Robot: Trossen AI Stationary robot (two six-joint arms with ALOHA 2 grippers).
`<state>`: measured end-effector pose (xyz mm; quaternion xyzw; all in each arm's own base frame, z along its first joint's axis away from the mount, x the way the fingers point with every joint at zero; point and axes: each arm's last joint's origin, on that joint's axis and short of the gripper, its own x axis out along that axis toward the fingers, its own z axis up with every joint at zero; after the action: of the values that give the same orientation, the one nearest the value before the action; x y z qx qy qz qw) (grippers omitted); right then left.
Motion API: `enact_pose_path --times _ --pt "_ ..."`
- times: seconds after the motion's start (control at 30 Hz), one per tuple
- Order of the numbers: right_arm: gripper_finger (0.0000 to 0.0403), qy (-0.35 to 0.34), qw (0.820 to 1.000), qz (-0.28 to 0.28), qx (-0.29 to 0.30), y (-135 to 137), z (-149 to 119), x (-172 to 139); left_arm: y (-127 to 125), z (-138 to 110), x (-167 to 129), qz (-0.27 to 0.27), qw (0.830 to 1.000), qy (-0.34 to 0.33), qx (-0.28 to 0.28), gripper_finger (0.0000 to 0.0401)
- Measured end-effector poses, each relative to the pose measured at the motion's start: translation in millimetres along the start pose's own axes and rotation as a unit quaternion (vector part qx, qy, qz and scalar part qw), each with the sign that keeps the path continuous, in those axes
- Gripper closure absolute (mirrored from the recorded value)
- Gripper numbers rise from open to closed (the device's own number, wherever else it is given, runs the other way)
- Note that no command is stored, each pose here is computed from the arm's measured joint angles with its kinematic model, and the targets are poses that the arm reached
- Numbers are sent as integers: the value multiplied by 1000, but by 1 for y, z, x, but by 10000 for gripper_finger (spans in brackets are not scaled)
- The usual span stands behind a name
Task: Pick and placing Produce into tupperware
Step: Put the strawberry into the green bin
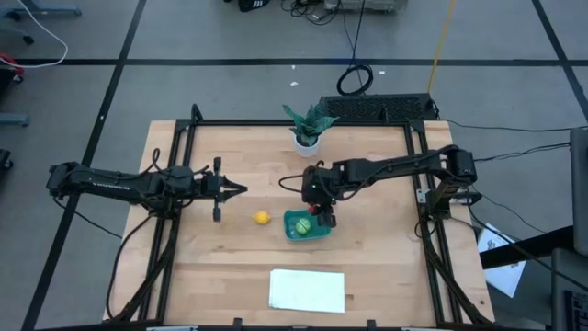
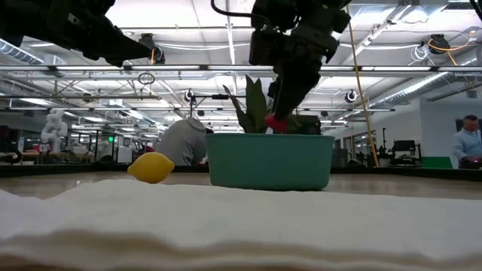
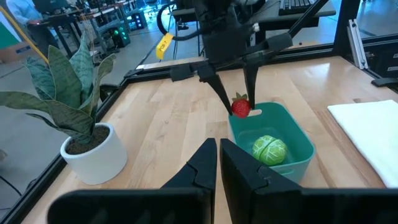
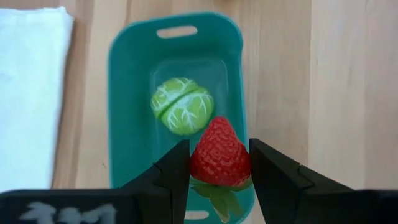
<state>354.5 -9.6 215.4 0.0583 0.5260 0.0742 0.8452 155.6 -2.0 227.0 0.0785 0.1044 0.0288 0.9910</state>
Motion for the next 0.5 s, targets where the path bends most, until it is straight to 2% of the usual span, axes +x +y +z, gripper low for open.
enact_pose_path --times 0.5 --pt "270 -9 1000 4 -4 2 -12 16 0 0 0 0 1000 0 0 375"
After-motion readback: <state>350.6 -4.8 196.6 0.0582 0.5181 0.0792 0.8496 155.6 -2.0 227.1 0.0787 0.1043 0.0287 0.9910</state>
